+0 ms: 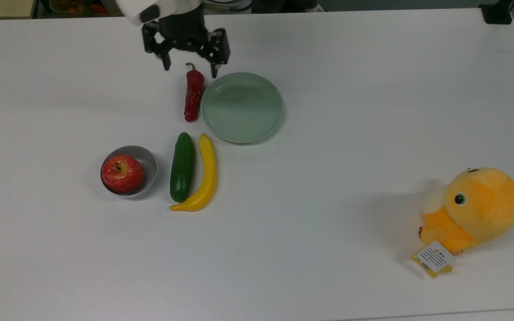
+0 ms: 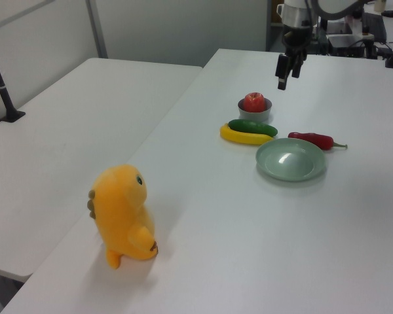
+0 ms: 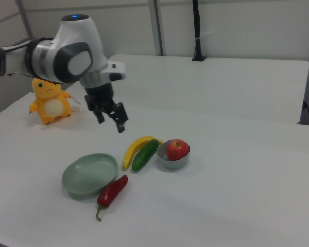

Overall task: Red apple placed in the center of the desktop
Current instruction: 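Move the open gripper over the red apple in the grey bowl, then lower the gripper onto the red apple and close it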

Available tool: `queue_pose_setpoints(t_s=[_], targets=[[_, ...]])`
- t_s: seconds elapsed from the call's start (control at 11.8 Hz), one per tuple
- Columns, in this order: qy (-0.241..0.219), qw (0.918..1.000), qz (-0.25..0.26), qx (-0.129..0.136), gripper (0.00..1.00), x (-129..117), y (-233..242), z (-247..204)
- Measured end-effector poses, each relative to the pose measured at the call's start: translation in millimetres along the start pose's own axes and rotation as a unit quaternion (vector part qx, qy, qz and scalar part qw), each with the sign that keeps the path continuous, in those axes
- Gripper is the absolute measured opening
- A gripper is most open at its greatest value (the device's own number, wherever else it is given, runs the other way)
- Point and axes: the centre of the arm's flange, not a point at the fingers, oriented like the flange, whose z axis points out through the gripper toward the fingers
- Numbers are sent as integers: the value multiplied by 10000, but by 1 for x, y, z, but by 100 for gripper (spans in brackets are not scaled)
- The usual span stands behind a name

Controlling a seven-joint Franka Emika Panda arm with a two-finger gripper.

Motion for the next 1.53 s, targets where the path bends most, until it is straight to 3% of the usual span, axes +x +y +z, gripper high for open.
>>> queue_pose_setpoints(t_s=[0.17, 0.51, 0.68, 1.02, 1.53], targets=[[105, 9997, 232, -29, 100, 25, 24, 11], [1288, 9910, 371, -9, 100, 69, 57, 23], [1528, 9876, 324, -130, 100, 83, 74, 38], [1368, 9889, -200, -548, 100, 99, 87, 73], [1066, 9887, -602, -866, 100, 101, 95, 113]])
